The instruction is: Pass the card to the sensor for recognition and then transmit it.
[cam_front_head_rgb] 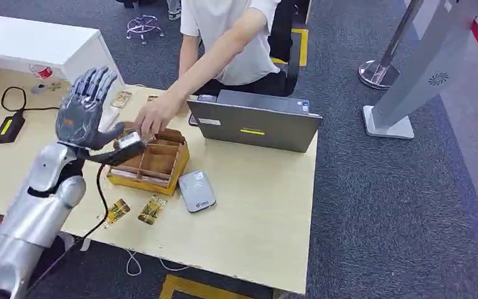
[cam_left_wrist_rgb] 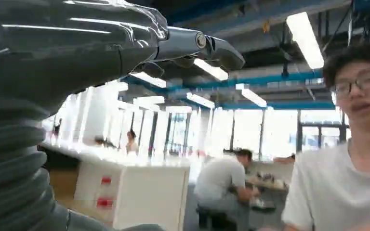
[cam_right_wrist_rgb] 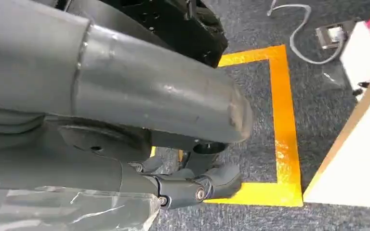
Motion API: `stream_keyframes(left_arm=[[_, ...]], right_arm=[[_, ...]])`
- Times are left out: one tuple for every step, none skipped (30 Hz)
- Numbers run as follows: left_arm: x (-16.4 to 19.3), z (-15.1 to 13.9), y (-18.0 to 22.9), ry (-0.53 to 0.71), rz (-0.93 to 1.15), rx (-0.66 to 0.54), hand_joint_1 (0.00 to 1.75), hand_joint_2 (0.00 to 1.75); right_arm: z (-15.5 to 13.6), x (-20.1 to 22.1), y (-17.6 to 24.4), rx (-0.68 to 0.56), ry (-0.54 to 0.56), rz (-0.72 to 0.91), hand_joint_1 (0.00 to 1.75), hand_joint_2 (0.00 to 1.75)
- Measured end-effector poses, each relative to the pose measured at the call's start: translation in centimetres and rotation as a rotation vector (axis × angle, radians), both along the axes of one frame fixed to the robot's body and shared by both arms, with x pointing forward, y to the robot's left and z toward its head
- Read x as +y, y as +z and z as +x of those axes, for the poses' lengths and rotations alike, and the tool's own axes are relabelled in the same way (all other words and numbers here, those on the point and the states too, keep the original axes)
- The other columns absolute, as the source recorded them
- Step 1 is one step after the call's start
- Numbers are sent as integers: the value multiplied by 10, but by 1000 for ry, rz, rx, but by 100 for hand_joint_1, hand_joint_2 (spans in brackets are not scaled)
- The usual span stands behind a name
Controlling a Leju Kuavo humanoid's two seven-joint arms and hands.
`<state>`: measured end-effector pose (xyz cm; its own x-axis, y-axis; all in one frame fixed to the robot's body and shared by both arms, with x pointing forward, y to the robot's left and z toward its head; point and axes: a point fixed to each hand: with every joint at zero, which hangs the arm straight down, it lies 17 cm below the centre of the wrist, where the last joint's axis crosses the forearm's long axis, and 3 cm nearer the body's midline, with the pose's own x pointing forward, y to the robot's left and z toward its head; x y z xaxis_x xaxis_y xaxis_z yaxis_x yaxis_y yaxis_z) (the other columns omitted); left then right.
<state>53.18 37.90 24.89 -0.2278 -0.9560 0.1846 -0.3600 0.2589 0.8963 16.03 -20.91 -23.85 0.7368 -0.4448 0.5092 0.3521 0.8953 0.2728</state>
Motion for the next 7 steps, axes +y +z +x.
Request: stream_keyframes(left_arm=[[12,-19,-16,-23,-79,30,0,175],[26,-38,-33,-32,-137,68,0,175],[41,-56,-44,-47,-220,99,0,175],[61,-74,-54,-38,-297,125,0,175],[75,-89,-59,-60,-400,150,0,175],[93,-103,-63,-62,-481,168,0,175],[112,-115,-65,-63,-567,182,0,175]], right_arm=[[0,-2,0,-3,-19,2,0,0],[-1,-4,0,-4,-33,5,0,0],[-1,-5,1,-8,-49,7,0,0],[-2,-8,1,-12,-65,9,0,0],[-1,-11,1,-15,-84,10,0,0],[0,-13,1,-19,-100,9,0,0],[0,-16,2,-22,-115,8,0,0]])
